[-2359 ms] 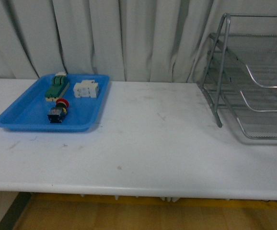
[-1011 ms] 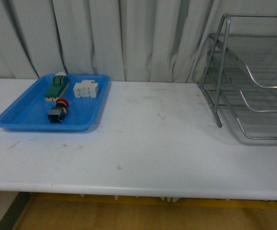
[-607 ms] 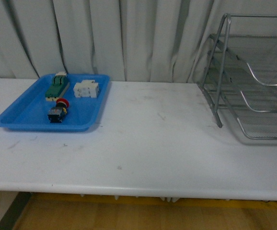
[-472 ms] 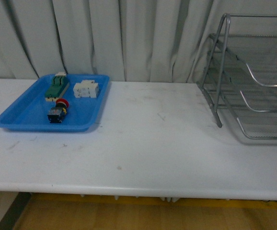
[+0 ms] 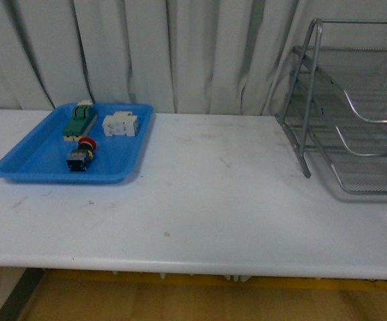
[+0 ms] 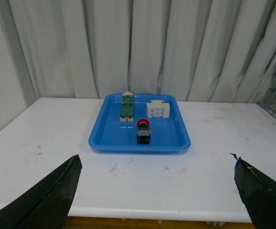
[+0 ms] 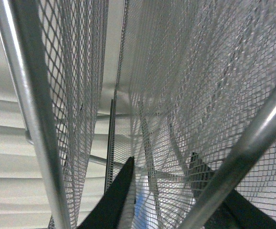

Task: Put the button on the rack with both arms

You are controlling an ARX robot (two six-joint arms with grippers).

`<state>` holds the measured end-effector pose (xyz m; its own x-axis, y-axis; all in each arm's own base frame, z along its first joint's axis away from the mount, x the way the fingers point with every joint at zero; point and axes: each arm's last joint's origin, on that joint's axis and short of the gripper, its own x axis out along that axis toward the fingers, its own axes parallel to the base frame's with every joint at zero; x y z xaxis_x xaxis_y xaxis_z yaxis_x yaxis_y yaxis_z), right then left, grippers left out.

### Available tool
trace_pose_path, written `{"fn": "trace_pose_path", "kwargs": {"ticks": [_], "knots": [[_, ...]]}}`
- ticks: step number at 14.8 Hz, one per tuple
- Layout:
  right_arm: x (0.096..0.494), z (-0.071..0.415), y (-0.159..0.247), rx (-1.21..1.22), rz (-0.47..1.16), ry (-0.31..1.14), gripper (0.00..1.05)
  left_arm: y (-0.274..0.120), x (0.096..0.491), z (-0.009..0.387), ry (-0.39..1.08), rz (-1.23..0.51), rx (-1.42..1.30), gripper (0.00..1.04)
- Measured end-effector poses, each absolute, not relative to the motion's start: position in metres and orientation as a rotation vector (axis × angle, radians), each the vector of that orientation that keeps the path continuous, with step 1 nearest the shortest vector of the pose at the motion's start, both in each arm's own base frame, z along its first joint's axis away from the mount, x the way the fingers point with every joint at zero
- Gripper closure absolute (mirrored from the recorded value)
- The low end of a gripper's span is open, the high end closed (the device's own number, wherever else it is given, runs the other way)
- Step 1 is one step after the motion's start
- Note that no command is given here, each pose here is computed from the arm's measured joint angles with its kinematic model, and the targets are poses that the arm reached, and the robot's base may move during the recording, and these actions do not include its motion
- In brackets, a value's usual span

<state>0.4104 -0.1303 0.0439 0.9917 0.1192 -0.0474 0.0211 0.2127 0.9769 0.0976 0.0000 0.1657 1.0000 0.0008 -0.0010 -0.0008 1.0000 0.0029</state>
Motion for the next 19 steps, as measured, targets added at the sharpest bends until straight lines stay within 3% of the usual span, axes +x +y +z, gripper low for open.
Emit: {"fn": "trace_pose_path", "kwargs": {"ticks": [1,2,10,19], "knots": [[0.410,0.038,-0.129,1.362,0.054,0.134,0.90,0.000,0.098,0.166,0.001,0.000,0.002,0.07],[0.410,0.036,-0.129,1.434,0.045,0.137,1.01,0.000,0.098,0.166,0.001,0.000,0.003,0.07],[0.400,0.030,-0.126,1.488,0.021,0.154,1.01,0.000,0.098,0.166,0.001,0.000,0.003,0.07],[0.357,0.030,-0.119,1.535,-0.058,0.210,1.02,0.000,0.098,0.166,0.001,0.001,0.002,0.07]]}}
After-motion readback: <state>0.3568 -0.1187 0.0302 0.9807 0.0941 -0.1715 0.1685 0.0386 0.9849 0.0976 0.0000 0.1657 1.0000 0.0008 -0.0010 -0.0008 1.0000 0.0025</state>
